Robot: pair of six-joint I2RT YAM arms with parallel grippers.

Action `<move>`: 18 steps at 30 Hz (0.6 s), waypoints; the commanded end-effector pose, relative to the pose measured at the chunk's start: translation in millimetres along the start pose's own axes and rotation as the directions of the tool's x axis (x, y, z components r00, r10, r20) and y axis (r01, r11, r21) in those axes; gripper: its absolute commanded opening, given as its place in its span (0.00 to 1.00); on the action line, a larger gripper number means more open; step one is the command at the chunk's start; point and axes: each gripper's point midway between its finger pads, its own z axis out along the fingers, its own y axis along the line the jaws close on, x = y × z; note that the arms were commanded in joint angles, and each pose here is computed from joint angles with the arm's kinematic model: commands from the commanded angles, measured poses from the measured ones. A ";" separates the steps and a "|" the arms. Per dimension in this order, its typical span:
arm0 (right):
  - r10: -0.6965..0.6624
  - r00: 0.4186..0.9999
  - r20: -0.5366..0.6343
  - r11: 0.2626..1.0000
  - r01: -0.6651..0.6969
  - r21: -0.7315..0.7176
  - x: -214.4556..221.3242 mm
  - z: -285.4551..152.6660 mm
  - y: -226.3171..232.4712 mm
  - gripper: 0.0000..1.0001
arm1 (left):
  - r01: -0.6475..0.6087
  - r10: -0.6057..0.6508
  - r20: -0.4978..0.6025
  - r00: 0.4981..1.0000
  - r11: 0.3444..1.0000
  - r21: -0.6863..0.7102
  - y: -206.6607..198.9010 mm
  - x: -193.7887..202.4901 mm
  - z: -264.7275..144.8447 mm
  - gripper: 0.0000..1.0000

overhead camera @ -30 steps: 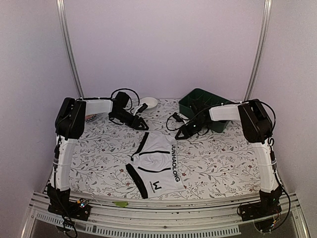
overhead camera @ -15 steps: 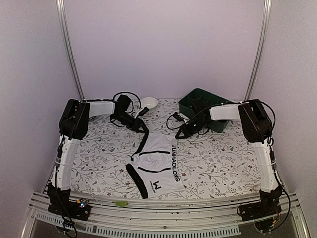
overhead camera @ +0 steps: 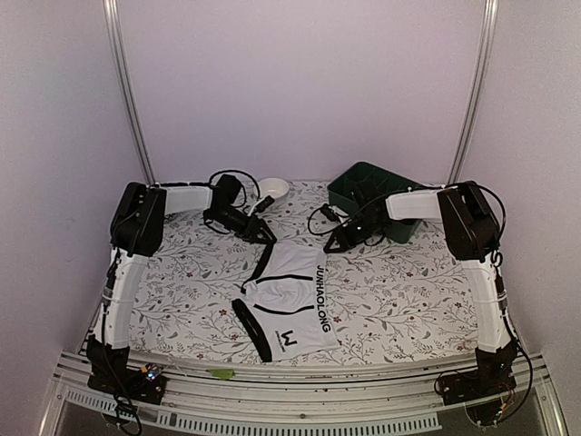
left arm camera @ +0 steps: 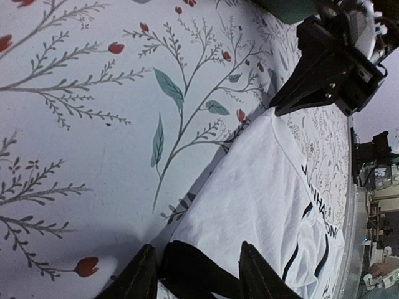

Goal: Roll the underwear
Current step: Pick up the underwear from the center of the board.

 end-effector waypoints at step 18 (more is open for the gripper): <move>0.024 0.999 0.037 0.996 -0.027 0.084 -22.8 -8.4 -22.8 0.00 | -0.035 0.058 0.136 0.989 0.985 -0.169 18.9 -52.3 -26.7 0.00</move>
